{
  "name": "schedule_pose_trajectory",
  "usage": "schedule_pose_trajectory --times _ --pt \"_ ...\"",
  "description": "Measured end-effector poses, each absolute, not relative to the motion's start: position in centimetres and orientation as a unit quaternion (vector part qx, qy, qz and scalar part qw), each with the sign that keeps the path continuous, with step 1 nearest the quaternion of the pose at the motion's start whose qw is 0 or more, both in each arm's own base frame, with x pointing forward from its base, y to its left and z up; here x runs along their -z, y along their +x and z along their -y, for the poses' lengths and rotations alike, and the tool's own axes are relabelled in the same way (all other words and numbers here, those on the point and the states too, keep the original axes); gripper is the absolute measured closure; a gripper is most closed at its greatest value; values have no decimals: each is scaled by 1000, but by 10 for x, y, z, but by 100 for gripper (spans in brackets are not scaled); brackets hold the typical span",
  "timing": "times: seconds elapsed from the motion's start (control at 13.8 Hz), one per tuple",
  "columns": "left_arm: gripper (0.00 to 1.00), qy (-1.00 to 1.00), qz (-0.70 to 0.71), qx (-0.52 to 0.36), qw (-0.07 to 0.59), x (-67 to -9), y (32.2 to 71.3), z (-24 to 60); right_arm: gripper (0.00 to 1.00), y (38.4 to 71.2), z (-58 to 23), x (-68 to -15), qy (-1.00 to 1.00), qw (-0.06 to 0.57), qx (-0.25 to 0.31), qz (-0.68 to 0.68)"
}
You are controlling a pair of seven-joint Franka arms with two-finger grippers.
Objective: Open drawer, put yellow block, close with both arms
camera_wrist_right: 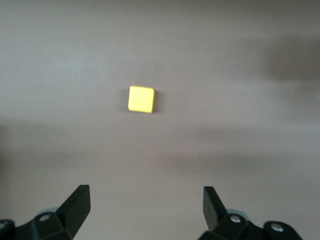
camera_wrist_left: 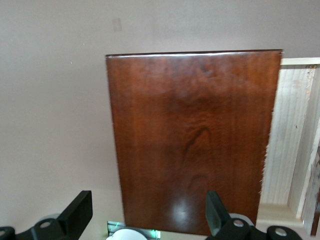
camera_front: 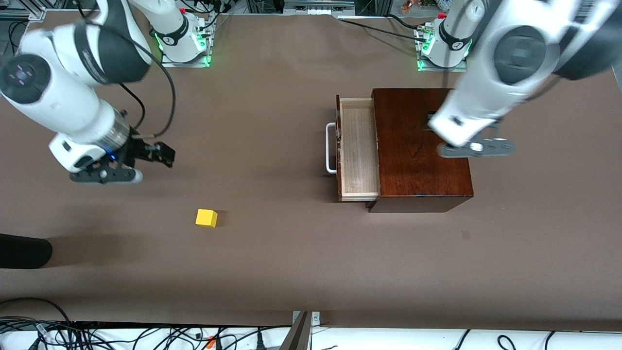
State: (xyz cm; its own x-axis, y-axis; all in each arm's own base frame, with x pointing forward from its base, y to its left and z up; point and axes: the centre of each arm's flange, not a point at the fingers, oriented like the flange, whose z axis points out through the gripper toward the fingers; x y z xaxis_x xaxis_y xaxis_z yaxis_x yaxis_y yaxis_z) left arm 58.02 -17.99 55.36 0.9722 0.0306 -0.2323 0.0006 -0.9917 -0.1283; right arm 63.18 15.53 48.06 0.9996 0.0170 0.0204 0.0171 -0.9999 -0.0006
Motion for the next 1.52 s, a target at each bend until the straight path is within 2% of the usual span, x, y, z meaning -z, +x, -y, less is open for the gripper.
schedule_pose_trajectory --times 0.22,0.36,0.65,0.87,1.09,1.52 --pt "0 -991 -4 -123 50 -559 581 134 0 672 -172 -466 -1000 1 7 4" --pt "0 -995 -2 -94 45 -565 576 101 0 696 -181 -453 -1000 -3 3 -7" --pt "0 -1000 8 -12 8 -585 549 22 0 721 -188 -367 -999 -15 -22 -46" --pt "0 -1000 6 -3 5 -589 538 -8 0 731 -189 -303 -998 -20 -23 -60" --pt "0 -1000 -4 -3 5 -590 537 3 0 735 -190 -250 -996 -12 10 -87" --pt "0 -1000 -12 -13 5 -597 534 11 0 716 -192 -198 -996 -24 -21 -88"
